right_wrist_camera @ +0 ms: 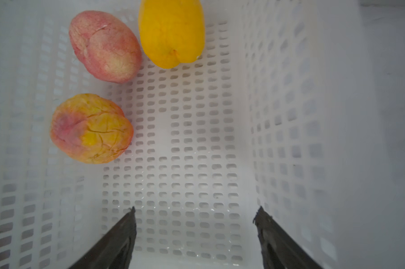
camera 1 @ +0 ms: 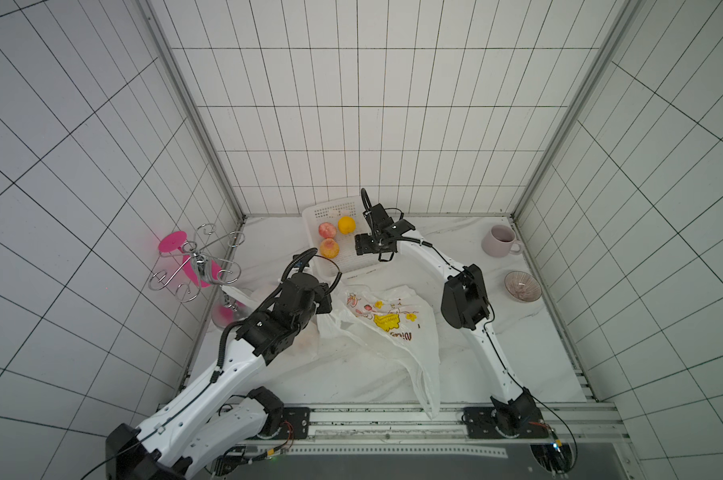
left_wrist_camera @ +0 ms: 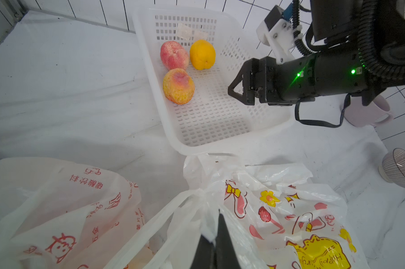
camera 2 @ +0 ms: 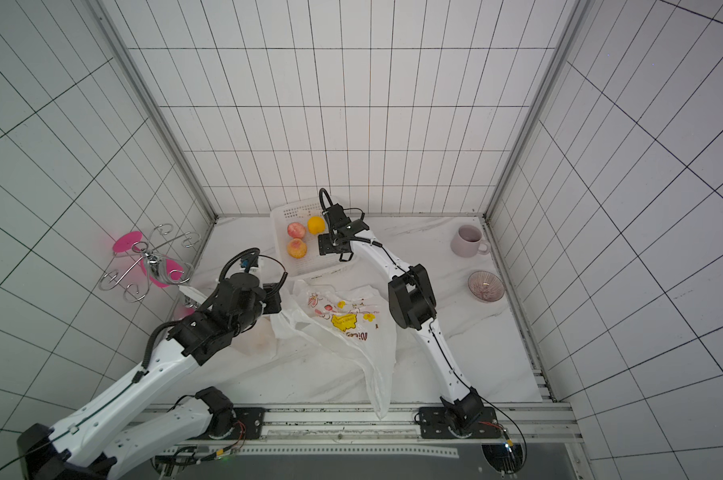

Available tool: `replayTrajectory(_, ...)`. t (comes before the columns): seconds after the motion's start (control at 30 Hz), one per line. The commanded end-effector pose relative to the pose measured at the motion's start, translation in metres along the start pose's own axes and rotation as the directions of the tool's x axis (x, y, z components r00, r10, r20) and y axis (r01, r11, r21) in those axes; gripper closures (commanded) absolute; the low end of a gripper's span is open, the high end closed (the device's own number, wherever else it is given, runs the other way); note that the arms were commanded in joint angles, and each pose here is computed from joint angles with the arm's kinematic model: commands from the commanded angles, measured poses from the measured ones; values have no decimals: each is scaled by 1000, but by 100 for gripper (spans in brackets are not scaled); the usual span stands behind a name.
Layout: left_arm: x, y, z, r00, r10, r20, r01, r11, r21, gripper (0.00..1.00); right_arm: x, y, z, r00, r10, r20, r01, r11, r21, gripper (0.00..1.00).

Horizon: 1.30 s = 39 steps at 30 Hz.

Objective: Place the peach into a plastic bag & tie a knot
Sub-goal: Adjust the basket at the center of the board, then pick up the peach from the basket.

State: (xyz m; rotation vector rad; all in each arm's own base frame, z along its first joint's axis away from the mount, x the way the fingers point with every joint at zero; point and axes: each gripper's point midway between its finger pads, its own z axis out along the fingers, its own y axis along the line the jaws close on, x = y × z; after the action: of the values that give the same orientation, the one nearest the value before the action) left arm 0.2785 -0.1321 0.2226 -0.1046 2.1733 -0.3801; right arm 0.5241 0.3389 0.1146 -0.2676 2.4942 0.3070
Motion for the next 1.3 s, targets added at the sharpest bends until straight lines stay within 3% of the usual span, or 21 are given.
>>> replayTrajectory(0.0, 6, 1, -2, 999, -13, -48, 12, 1000, -9, 100, -1, -51, -23, 1000, -2, 9, 1, 985, 174, 19)
replayTrajectory(0.17, 21, 3, -3, 993, -11, -121, 9, 1000, -17, 100, 5, -113, -41, 999, 43, 19, -46, 945, 323, 18)
replayTrajectory(0.3, 22, 8, -4, 994, -14, -111, 10, 999, -30, 100, 5, -144, -49, 996, 88, 30, -93, 931, 353, 18)
replayTrajectory(0.37, 22, 5, -1, 993, -12, -119, 10, 1000, -16, 100, -1, -131, -53, 997, 67, 37, -74, 957, 282, 18)
replayTrajectory(0.47, 22, -3, 4, 990, -8, -140, 9, 1000, 12, 100, -12, -75, -60, 996, 28, 89, -33, 998, 51, 16)
replayTrajectory(0.63, 14, -25, 8, 989, 9, -149, 6, 995, 102, 100, -14, -5, -62, 995, -25, 96, 38, 989, -143, 13)
replayTrajectory(0.93, 8, -41, 6, 989, 19, -148, 8, 984, 178, 100, 2, 30, -7, 996, -81, 33, 85, 984, -155, 13)
replayTrajectory(1.07, 9, -43, 5, 988, 19, -151, 9, 983, 186, 100, 7, 24, 22, 996, -84, 11, 85, 993, -80, 13)
replayTrajectory(1.27, 7, -45, 4, 989, 23, -147, 6, 981, 195, 100, -9, 25, 38, 996, -69, 63, 73, 995, -69, 15)
